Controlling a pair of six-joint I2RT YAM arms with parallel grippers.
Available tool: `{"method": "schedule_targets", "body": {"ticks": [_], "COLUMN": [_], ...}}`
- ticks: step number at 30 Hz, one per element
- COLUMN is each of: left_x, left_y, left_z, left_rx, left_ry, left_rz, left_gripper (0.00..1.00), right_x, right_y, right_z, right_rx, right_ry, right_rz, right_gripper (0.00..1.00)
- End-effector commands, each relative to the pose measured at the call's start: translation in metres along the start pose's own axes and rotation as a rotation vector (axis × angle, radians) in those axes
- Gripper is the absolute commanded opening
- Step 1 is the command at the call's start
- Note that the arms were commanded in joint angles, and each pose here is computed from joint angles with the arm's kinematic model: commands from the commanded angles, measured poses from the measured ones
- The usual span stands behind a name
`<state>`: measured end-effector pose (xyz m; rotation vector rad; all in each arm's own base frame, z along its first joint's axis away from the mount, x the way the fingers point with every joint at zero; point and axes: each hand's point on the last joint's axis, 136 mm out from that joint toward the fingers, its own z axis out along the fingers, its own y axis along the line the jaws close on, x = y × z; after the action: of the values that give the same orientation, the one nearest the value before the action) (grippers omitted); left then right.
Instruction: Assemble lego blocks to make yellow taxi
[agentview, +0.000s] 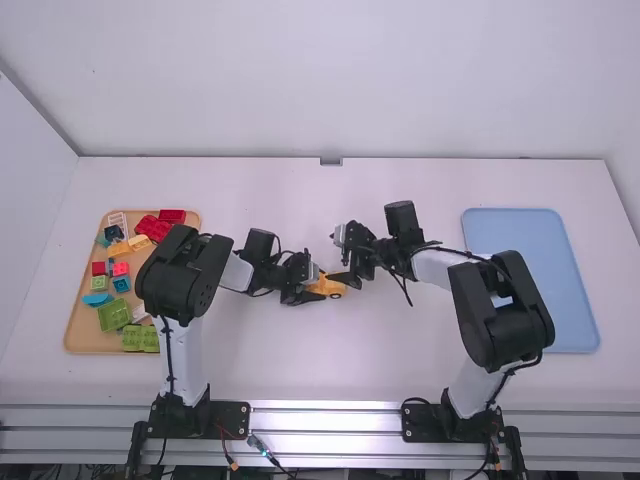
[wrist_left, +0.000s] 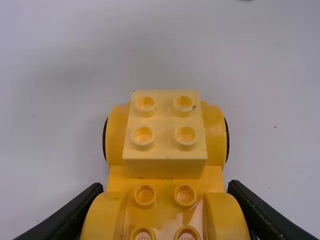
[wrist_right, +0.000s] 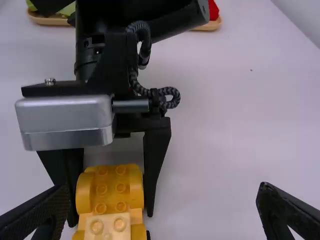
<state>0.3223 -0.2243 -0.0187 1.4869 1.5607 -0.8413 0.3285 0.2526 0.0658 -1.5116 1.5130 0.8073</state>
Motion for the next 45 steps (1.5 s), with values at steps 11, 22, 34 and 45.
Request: {"method": "schedule_targets", "body": {"ticks": [11, 22, 34, 45], "left_x": [0.028, 0.023, -0.012, 0.004], "left_y": [-0.005, 0.001, 0.050, 0.104], "left_z": [0.002, -0.019, -0.118, -0.274], "left_rx": [0.038, 0.064, -0.048, -0.425], "left_ry": [0.133, 0.317, 0.781, 1.006], "left_rz": [-0.090, -0.223, -0.327, -0.608], "left_gripper": [0.89, 0.99, 0.99, 0.99], "right_x": [0.001, 0.001, 0.003, 0.005], "right_y": [-0.013, -0.013, -0.017, -0.021], "right_z": [-0.003, -0.003, -0.003, -0.003], "right_rx": [0.059, 0.059, 0.079, 0.103], "right_ry": [0.035, 0.037, 0.050, 0.068], "right_rz": [-0.001, 0.001, -0.008, -0.015], "right_gripper": [0.99, 0.99, 0.99, 0.99]}}
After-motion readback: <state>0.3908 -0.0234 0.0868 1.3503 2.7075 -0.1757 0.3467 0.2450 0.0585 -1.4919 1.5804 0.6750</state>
